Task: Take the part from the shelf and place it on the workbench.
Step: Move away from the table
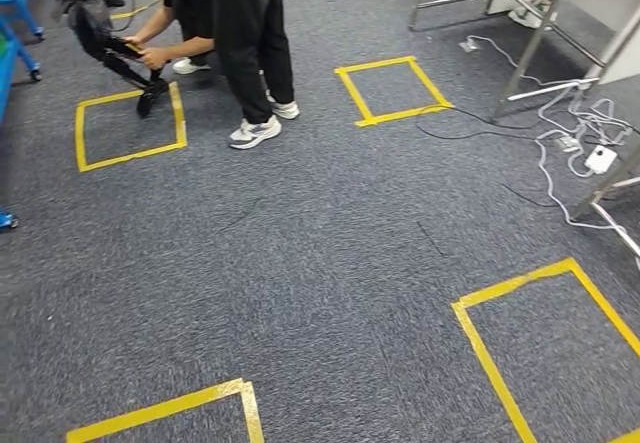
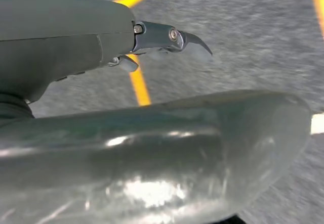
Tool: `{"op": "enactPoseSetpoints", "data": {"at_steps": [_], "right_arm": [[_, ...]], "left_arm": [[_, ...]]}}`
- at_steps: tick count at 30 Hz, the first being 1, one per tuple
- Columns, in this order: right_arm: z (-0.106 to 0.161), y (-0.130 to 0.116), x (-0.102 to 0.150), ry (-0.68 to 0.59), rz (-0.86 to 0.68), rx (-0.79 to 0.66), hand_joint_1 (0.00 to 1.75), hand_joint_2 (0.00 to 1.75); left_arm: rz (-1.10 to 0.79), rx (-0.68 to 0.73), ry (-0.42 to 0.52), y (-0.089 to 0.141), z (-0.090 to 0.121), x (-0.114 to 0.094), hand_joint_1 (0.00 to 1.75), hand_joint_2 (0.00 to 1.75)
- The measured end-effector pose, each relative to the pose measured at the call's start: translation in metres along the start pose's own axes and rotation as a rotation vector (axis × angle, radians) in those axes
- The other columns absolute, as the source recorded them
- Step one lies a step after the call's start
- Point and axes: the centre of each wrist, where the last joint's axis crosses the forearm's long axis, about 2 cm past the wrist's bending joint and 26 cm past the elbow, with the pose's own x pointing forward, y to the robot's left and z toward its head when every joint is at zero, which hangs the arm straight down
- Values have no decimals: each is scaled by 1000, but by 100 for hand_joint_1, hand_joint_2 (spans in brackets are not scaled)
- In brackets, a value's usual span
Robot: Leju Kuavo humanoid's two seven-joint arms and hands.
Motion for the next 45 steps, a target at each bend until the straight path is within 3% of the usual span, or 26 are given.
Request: {"op": "enactPoseSetpoints", "data": {"at_steps": [12, 35, 45], "right_arm": [[0, 1, 3, 9, 27, 9, 0, 0], [0, 8, 3, -17, 28, 22, 0, 0], [0, 6, -1, -6, 46, 12, 0, 0]], "left_arm": [[-46, -9, 126, 2, 0, -1, 0, 0], [-36, -28, 68, -2, -2, 8, 0, 0], [-21, -32, 85, -7, -1, 5, 0, 0]]}}
